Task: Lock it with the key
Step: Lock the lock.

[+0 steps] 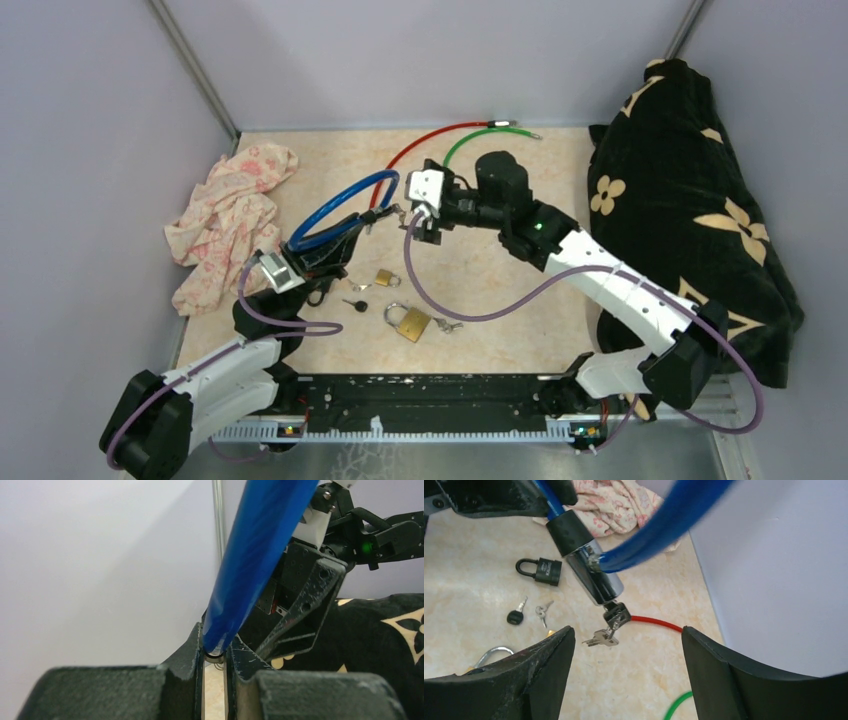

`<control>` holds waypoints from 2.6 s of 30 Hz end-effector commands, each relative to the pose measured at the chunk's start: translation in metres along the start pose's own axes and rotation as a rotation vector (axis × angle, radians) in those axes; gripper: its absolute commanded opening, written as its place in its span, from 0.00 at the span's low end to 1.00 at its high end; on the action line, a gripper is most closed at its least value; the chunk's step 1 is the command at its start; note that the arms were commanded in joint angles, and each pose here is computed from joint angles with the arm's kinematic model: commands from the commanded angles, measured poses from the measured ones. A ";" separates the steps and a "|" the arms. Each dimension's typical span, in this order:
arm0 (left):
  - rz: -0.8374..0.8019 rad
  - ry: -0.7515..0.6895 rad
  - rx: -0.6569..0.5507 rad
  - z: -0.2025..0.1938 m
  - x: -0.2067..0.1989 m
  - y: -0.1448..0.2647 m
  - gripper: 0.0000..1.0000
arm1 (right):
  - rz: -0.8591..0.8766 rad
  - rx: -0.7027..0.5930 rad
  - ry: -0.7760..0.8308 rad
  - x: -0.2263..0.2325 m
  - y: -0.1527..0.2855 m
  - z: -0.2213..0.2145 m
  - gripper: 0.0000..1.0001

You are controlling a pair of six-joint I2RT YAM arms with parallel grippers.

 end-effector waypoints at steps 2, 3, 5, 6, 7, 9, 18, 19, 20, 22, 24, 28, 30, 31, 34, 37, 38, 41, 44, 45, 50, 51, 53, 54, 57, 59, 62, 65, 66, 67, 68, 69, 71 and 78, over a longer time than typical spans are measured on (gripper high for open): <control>0.005 -0.042 -0.162 0.042 0.003 -0.007 0.00 | 0.098 -0.304 -0.095 0.007 0.021 0.075 0.78; 0.007 -0.043 -0.162 0.042 0.004 -0.007 0.00 | 0.132 -0.343 -0.097 0.010 0.022 0.085 0.77; 0.006 -0.042 -0.163 0.043 0.003 -0.007 0.00 | 0.181 -0.405 -0.110 0.016 0.022 0.098 0.76; 0.006 -0.042 -0.164 0.043 0.003 -0.007 0.00 | 0.191 -0.436 -0.118 0.016 0.023 0.105 0.76; 0.006 -0.042 -0.163 0.043 0.003 -0.007 0.00 | 0.201 -0.458 -0.130 0.016 0.024 0.110 0.75; 0.006 -0.042 -0.165 0.043 0.003 -0.007 0.00 | 0.203 -0.496 -0.143 0.014 0.024 0.118 0.72; 0.012 -0.048 -0.181 0.048 0.005 -0.007 0.00 | 0.252 -0.522 -0.276 0.011 0.003 0.109 0.00; 0.012 -0.049 -0.186 0.049 0.005 -0.007 0.00 | 0.274 -0.523 -0.299 0.014 0.000 0.105 0.00; 0.013 -0.050 -0.190 0.050 0.005 -0.008 0.00 | 0.295 -0.520 -0.331 0.017 -0.004 0.101 0.00; 0.020 -0.053 -0.200 0.052 0.006 -0.008 0.00 | 0.324 -0.509 -0.369 0.022 -0.010 0.092 0.00; 0.032 -0.058 -0.208 0.055 0.008 -0.008 0.00 | 0.339 -0.481 -0.405 0.024 -0.017 0.081 0.00; 0.049 -0.077 -0.218 0.057 0.011 -0.008 0.00 | 0.359 -0.423 -0.462 0.026 -0.026 0.063 0.00; 0.051 -0.081 -0.218 0.057 0.012 -0.008 0.00 | 0.350 -0.396 -0.483 0.025 -0.028 0.056 0.00; 0.050 -0.081 -0.213 0.056 0.012 -0.007 0.00 | 0.345 -0.395 -0.487 0.023 -0.027 0.056 0.08; 0.047 -0.078 -0.205 0.054 0.011 -0.006 0.00 | 0.330 -0.413 -0.494 0.015 -0.017 0.062 0.38; 0.043 -0.072 -0.200 0.052 0.010 -0.006 0.00 | 0.294 -0.431 -0.521 0.001 -0.005 0.067 0.54; 0.042 -0.071 -0.200 0.052 0.010 -0.006 0.00 | 0.277 -0.436 -0.534 -0.004 -0.001 0.068 0.57; 0.038 -0.069 -0.195 0.051 0.009 -0.006 0.00 | 0.250 -0.432 -0.600 -0.018 0.012 0.067 0.67; 0.038 -0.070 -0.193 0.051 0.009 -0.006 0.00 | 0.291 -0.396 -0.679 -0.023 0.019 0.060 0.74; 0.039 -0.070 -0.194 0.051 0.009 -0.006 0.00 | 0.304 -0.370 -0.711 -0.024 0.017 0.055 0.75; 0.038 -0.067 -0.190 0.049 0.009 -0.006 0.00 | 0.307 -0.256 -0.865 -0.024 0.003 0.025 0.72; 0.040 -0.067 -0.189 0.049 0.010 -0.007 0.00 | 0.326 -0.253 -0.888 -0.022 0.001 0.023 0.70; 0.040 -0.066 -0.188 0.048 0.009 -0.007 0.00 | 0.355 -0.262 -0.918 -0.020 -0.003 0.021 0.66; 0.039 -0.063 -0.188 0.049 0.009 -0.007 0.00 | 0.369 -0.273 -0.927 -0.019 -0.004 0.021 0.64; 0.034 -0.059 -0.185 0.048 0.008 -0.007 0.00 | 0.414 -0.275 -0.963 -0.018 -0.010 0.019 0.56; 0.033 -0.059 -0.186 0.048 0.008 -0.007 0.00 | 0.427 -0.277 -0.971 -0.018 -0.013 0.018 0.55; 0.036 -0.059 -0.184 0.048 0.009 -0.007 0.00 | 0.445 -0.278 -0.974 -0.018 -0.017 0.017 0.55; 0.036 -0.058 -0.184 0.047 0.009 -0.007 0.00 | 0.481 -0.259 -0.978 -0.012 -0.023 0.015 0.49; 0.037 -0.059 -0.184 0.048 0.009 -0.007 0.00 | 0.505 -0.254 -0.972 -0.008 -0.023 0.015 0.46; 0.039 -0.060 -0.183 0.047 0.009 -0.006 0.00 | 0.527 -0.249 -0.967 -0.005 -0.022 0.015 0.44; 0.039 -0.062 -0.183 0.047 0.009 -0.007 0.00 | 0.550 -0.242 -0.961 -0.002 -0.021 0.015 0.41; 0.039 -0.061 -0.183 0.047 0.009 -0.007 0.00 | 0.569 -0.236 -0.960 0.001 -0.020 0.014 0.37; 0.039 -0.061 -0.180 0.046 0.009 -0.007 0.00 | 0.586 -0.227 -0.958 0.003 -0.019 0.014 0.30; 0.039 -0.056 -0.174 0.045 0.009 -0.007 0.00 | 0.618 -0.246 -0.915 0.010 -0.016 0.020 0.00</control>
Point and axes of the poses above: each gripper's point midway between its finger pads, its own y axis back along the fingers, its own x axis along the line the jaws close on, z = x × y, the point moved 1 cm from there along y, back along the fingers, and after that the axes turned 11 degrees about -y, right-handed, at the moved point
